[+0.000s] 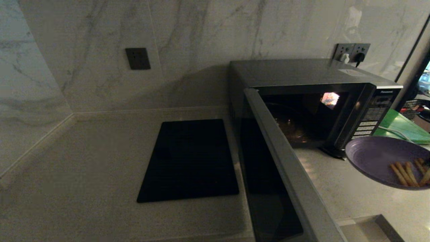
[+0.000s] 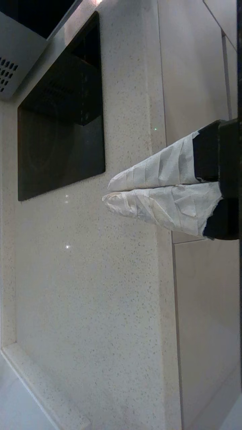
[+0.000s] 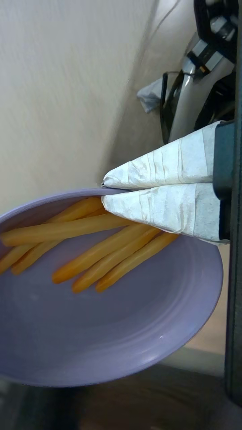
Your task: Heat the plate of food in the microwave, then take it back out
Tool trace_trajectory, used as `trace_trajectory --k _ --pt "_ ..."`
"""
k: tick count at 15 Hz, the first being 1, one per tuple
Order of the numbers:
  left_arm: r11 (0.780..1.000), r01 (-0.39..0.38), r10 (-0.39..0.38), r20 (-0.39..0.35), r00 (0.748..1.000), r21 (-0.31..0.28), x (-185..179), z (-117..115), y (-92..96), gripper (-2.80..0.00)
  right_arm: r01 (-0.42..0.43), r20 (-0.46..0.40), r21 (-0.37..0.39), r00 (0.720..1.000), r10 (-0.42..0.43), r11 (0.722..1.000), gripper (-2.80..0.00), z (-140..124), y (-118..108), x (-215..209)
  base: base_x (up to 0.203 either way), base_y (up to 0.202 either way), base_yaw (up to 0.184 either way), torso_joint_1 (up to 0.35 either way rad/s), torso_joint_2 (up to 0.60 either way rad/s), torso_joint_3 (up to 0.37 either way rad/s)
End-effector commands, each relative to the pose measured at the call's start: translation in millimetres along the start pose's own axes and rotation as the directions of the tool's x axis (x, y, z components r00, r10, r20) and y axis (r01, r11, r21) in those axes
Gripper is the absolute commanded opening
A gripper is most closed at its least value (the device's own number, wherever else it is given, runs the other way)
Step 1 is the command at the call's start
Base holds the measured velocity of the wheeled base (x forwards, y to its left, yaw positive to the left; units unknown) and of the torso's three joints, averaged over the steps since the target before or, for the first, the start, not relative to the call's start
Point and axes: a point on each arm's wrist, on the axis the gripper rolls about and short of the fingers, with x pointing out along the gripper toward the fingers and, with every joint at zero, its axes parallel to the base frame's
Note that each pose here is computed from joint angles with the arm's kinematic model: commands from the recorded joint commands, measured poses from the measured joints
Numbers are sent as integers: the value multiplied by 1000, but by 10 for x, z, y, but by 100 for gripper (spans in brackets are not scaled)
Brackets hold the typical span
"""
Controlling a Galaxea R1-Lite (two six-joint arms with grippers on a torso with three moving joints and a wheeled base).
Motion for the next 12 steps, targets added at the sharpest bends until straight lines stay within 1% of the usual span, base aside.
trace_trajectory --k 1,2,3,4,5,7,9,12 --pt "1000 -1 1 0 1000 0 0 0 0 -280 134 26 81 990 -136 988 -280 204 -94 262 0 0 0 0 0 0" --pt "1000 -1 1 0 1000 0 0 0 0 -280 183 31 109 982 -188 977 -280 299 -121 405 0 0 0 0 0 0" --pt "1000 0 0 0 1000 0 0 0 0 -280 213 42 139 974 -221 967 -280 400 -134 564 0 0 0 0 0 0" --pt "1000 1 -1 0 1000 0 0 0 0 -280 231 59 165 968 -243 959 -280 506 -145 745 0 0 0 0 0 0" --pt "1000 1 -1 0 1000 0 0 0 0 -280 242 65 171 965 -256 955 -280 572 -154 883 0 0 0 0 0 0" --pt "1000 1 -1 0 1000 0 0 0 0 -280 267 49 177 959 -280 947 -280 663 -173 1136 0 0 0 0 0 0" --pt "1000 -1 1 0 1000 0 0 0 0 -280 297 33 150 952 -305 943 -280 729 -185 1384 0 0 0 0 0 0" --pt "1000 -1 1 0 1000 0 0 0 0 -280 308 71 136 945 -319 942 -280 943 -270 1769 0 0 0 0 0 0"
